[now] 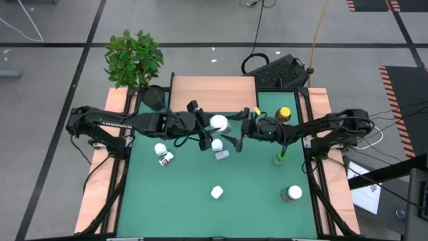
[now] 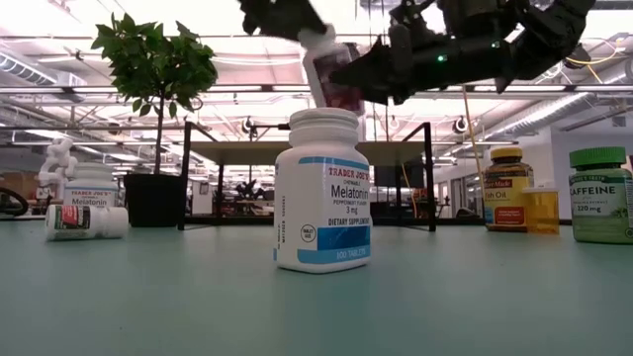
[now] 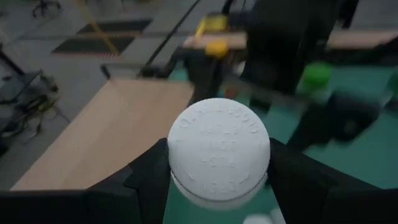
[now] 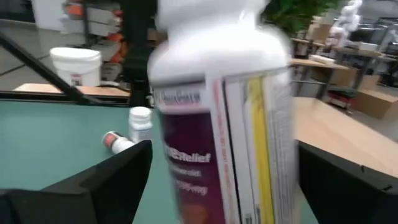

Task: Pick and place medicine bottles onto shelf by color
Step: Put the violet pill bottle on the shelf

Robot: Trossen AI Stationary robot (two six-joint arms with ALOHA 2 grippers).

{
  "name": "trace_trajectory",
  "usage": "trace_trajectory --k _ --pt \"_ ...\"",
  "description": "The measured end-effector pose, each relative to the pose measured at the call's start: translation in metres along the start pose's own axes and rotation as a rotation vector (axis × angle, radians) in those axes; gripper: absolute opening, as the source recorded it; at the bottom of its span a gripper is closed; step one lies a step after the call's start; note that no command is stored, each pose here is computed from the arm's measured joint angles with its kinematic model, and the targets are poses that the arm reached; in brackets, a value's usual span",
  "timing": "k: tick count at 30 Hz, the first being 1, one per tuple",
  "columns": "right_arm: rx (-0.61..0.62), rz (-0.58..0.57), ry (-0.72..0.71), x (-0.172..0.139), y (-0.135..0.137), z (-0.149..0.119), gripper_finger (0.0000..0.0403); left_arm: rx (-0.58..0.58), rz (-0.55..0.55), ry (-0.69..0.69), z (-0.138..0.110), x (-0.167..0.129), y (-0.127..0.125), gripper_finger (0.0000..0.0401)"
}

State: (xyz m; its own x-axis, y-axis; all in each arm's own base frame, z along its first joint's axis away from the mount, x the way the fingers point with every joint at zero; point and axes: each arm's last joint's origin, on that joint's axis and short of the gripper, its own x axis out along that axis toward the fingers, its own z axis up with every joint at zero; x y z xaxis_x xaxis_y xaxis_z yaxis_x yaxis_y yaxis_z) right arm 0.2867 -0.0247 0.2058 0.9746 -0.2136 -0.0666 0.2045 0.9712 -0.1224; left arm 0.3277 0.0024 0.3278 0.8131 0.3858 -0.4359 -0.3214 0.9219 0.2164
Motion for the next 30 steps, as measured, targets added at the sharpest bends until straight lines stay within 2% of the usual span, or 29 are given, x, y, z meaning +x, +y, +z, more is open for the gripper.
trace_trajectory --k 2,9,17,24,30 --pt "0.003 0.0 0.0 -0.007 0.0 -0.001 0.0374 0.01 0.029 0.044 -0.005 0.003 0.006 0.0228" --pt "0.082 -0.021 -0.011 -0.028 -0.006 -0.004 0.0375 -0.055 0.104 0.055 -0.005 0.005 0.039 0.0228" --pt "0.078 -0.024 -0.017 -0.035 -0.007 -0.004 0.0375 -0.125 0.269 0.081 0.006 -0.014 0.109 0.0228" --pt "0.074 -0.025 -0.003 -0.035 -0.007 -0.006 0.0375 -0.195 0.346 0.182 -0.014 -0.007 0.161 0.0232" --pt "0.071 -0.027 0.005 -0.035 -0.007 -0.006 0.0375 -0.233 0.377 0.221 -0.025 -0.007 0.188 0.0234"
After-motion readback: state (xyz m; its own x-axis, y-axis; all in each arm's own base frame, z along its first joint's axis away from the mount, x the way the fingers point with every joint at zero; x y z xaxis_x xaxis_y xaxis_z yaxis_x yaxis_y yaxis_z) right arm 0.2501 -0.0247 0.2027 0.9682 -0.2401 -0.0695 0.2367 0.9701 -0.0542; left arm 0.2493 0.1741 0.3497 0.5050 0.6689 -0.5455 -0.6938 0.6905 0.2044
